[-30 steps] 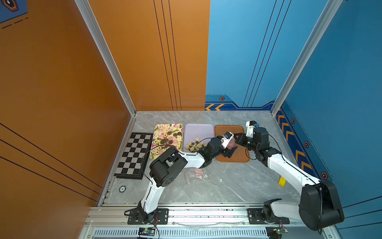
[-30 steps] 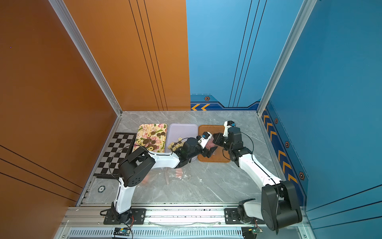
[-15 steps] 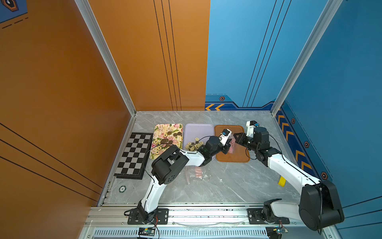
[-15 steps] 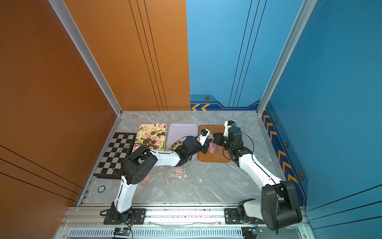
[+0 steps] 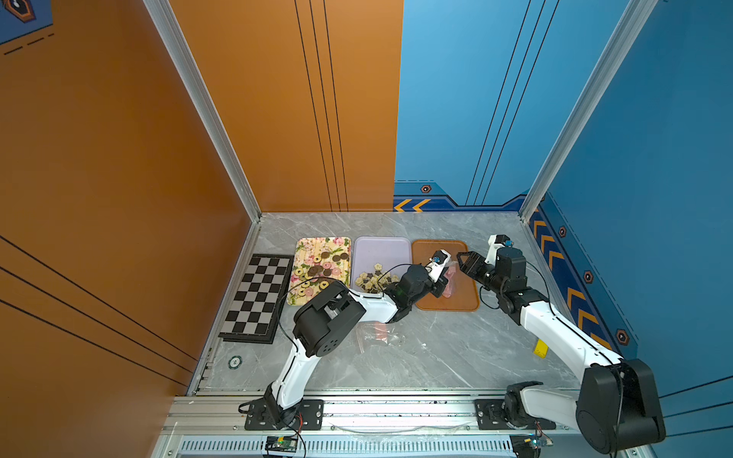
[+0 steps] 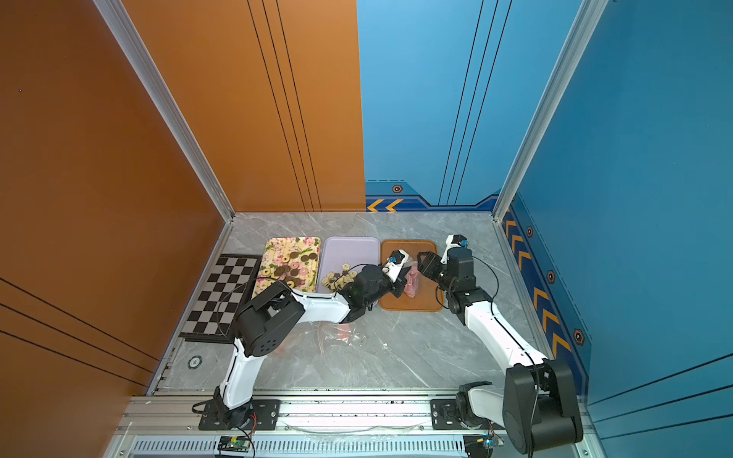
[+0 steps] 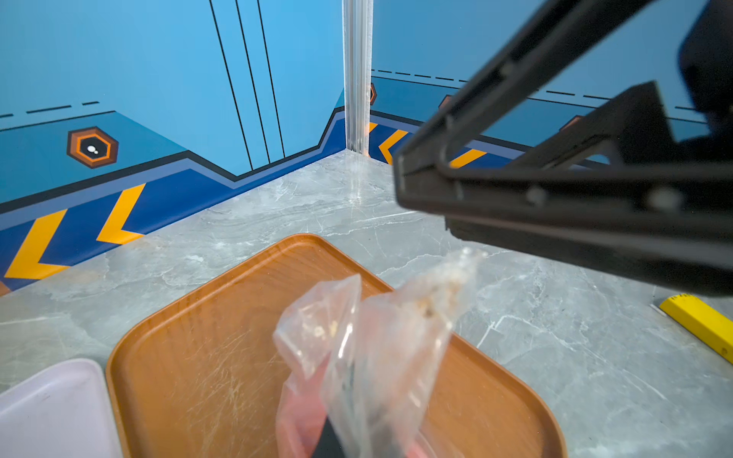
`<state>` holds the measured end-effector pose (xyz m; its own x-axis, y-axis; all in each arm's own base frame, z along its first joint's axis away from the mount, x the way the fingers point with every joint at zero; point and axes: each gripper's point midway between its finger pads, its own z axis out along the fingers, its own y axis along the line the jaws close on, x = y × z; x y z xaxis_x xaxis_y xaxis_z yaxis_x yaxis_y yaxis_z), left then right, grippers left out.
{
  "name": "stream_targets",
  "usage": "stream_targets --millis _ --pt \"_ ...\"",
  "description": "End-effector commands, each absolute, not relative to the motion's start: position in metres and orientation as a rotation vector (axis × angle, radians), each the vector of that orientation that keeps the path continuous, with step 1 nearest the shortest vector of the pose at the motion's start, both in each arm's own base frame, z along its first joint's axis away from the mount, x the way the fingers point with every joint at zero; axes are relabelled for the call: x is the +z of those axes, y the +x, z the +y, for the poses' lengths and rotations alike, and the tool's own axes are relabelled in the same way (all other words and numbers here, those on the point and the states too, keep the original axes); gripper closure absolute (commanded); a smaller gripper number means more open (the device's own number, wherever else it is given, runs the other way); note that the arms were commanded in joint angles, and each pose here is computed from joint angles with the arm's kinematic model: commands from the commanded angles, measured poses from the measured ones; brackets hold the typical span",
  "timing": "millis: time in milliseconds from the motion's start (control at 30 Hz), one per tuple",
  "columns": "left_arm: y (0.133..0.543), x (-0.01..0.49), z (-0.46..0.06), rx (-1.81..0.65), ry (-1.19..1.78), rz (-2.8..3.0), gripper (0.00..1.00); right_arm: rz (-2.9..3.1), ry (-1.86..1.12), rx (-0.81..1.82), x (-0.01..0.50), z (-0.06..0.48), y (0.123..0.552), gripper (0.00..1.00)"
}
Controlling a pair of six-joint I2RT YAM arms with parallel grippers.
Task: Pour cookies out of the ziploc bag
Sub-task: 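Pour the cookies out of the ziploc bag onto the tray.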
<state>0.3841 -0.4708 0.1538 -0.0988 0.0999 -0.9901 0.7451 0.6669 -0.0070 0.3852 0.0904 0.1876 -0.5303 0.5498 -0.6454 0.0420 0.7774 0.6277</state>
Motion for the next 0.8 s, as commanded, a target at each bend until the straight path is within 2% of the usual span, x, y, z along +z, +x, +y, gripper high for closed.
stream_targets --millis 0,33,133,200,333,767 --pt "0.406 0.187 -0.48 -0.553 0.691 1.535 1.0 2.054 0.486 0.691 0.179 0.086 0.385 0.39" --pt "0.41 0.178 -0.479 -0.537 0.687 1.551 1.0 2.057 0.488 0.689 0.178 0.086 0.385 0.38" --pt "0.404 0.196 -0.477 -0.551 0.658 1.5 1.0 2.067 0.506 0.666 0.17 0.082 0.387 0.38" --pt "0.419 0.189 -0.478 -0.493 0.683 1.526 1.0 2.089 0.523 0.678 0.161 0.084 0.39 0.38" --pt "0.445 0.161 -0.465 -0.535 0.646 1.614 1.0 2.117 0.534 0.691 0.146 0.087 0.394 0.37" --pt "0.439 0.153 -0.466 -0.451 0.717 1.585 1.0 2.128 0.551 0.703 0.139 0.088 0.396 0.36"
